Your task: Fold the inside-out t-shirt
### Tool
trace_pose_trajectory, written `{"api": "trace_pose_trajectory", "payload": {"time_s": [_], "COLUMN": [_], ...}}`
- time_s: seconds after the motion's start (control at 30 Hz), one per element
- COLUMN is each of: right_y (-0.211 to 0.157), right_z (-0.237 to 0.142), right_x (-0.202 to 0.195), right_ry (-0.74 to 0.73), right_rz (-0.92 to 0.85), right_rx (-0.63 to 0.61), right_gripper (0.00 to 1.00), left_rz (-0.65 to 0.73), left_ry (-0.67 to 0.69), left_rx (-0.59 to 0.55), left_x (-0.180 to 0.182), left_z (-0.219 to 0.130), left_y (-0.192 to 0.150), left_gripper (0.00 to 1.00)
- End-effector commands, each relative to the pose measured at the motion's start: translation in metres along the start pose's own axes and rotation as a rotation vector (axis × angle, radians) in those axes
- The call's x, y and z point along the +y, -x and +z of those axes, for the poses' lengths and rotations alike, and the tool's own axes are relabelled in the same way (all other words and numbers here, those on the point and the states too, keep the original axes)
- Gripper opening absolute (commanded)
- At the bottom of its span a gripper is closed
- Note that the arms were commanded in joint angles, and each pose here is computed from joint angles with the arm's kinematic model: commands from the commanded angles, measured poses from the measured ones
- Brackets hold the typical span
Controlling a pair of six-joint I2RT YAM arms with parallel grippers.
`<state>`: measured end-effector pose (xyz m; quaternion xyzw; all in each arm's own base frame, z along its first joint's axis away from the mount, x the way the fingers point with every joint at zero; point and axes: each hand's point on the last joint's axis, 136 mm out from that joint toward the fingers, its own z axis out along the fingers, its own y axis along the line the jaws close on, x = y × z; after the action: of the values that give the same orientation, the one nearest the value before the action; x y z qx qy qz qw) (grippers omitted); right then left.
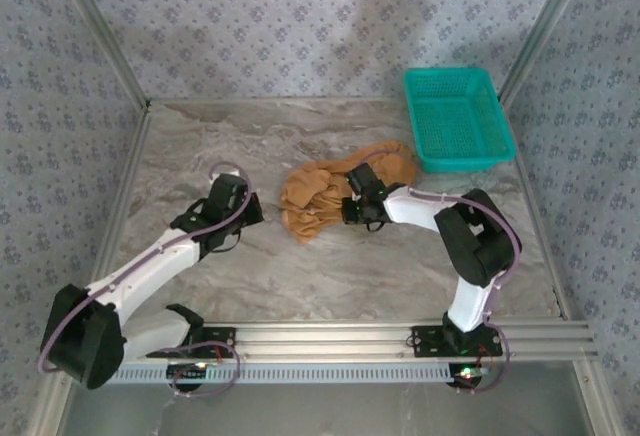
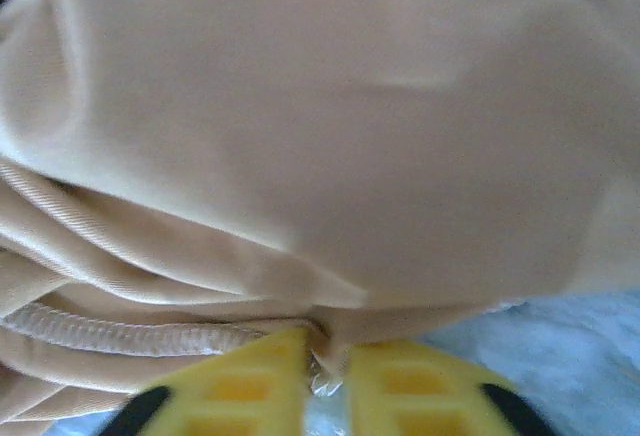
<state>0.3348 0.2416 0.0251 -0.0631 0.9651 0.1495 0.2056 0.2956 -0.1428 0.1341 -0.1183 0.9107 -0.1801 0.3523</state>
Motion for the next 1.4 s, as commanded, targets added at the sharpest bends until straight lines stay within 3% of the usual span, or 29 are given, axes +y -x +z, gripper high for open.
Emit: {"api": "trace_pose_trajectory", "payload": {"time_s": [0.0, 0.1, 0.23, 0.33, 0.4, 0.47, 0.67, 0.93, 0.97, 1.0, 1.07, 1.1, 1.17, 1.2, 1.37], "right_y": [0.003, 0.01, 0.019, 0.024, 0.026, 0.027, 0.028, 0.026, 0.025, 0.025, 0.02, 0.018, 0.015, 0.013, 0.006], "right_z": [-0.005, -0.02, -0.043, -0.054, -0.059, -0.063, -0.068, -0.065, -0.066, -0.068, -0.073, -0.074, -0.077, -0.078, -0.071], "right_x": [0.022, 0.027, 0.03, 0.029, 0.027, 0.024, 0.021, 0.01, 0.004, -0.007, -0.033, -0.048, -0.07, -0.083, -0.116], "right_ry": [0.052, 0.056, 0.066, 0.064, 0.065, 0.061, 0.079, 0.065, 0.044, 0.008, -0.074, -0.096, -0.118, -0.126, -0.147], "right_rz": [-0.02, -0.044, -0.057, -0.056, -0.05, -0.038, -0.015, 0.012, 0.029, 0.053, 0.132, 0.166, 0.222, 0.254, 0.337], "right_rx": [0.016, 0.001, -0.04, -0.064, -0.071, -0.081, -0.095, -0.083, -0.08, -0.077, -0.06, -0.055, -0.052, -0.05, -0.029], "right_gripper": [0.02, 0.0, 0.0, 0.0, 0.0, 0.0, 0.0, 0.0, 0.0, 0.0, 0.13, 0.22, 0.49, 0.55, 0.59], "left_rz": [-0.026, -0.038, -0.041, -0.05, -0.058, -0.077, -0.106, -0.075, -0.079, -0.086, -0.095, -0.1, -0.109, -0.112, -0.134], "left_ry": [0.056, 0.056, 0.034, -0.005, -0.055, -0.117, -0.247, -0.282, -0.279, -0.28, -0.261, -0.24, -0.213, -0.202, -0.142], "left_rx": [0.018, 0.018, 0.033, 0.048, 0.068, 0.085, 0.161, 0.287, 0.303, 0.318, 0.331, 0.334, 0.333, 0.328, 0.266], "left_x": [0.022, 0.027, 0.026, 0.02, 0.011, 0.0, -0.038, -0.081, -0.082, -0.083, -0.079, -0.074, -0.067, -0.064, -0.044], "left_z": [-0.003, -0.002, 0.002, 0.008, 0.013, 0.02, 0.05, 0.098, 0.104, 0.11, 0.116, 0.116, 0.112, 0.108, 0.08], "left_y": [-0.011, -0.014, -0.019, -0.023, -0.027, -0.03, -0.047, -0.079, -0.084, -0.088, -0.092, -0.093, -0.088, -0.082, -0.05], "left_gripper": [0.0, 0.0, 0.12, 0.29, 0.49, 0.59, 0.65, 0.62, 0.56, 0.4, 0.05, 0.0, 0.0, 0.0, 0.0]}}
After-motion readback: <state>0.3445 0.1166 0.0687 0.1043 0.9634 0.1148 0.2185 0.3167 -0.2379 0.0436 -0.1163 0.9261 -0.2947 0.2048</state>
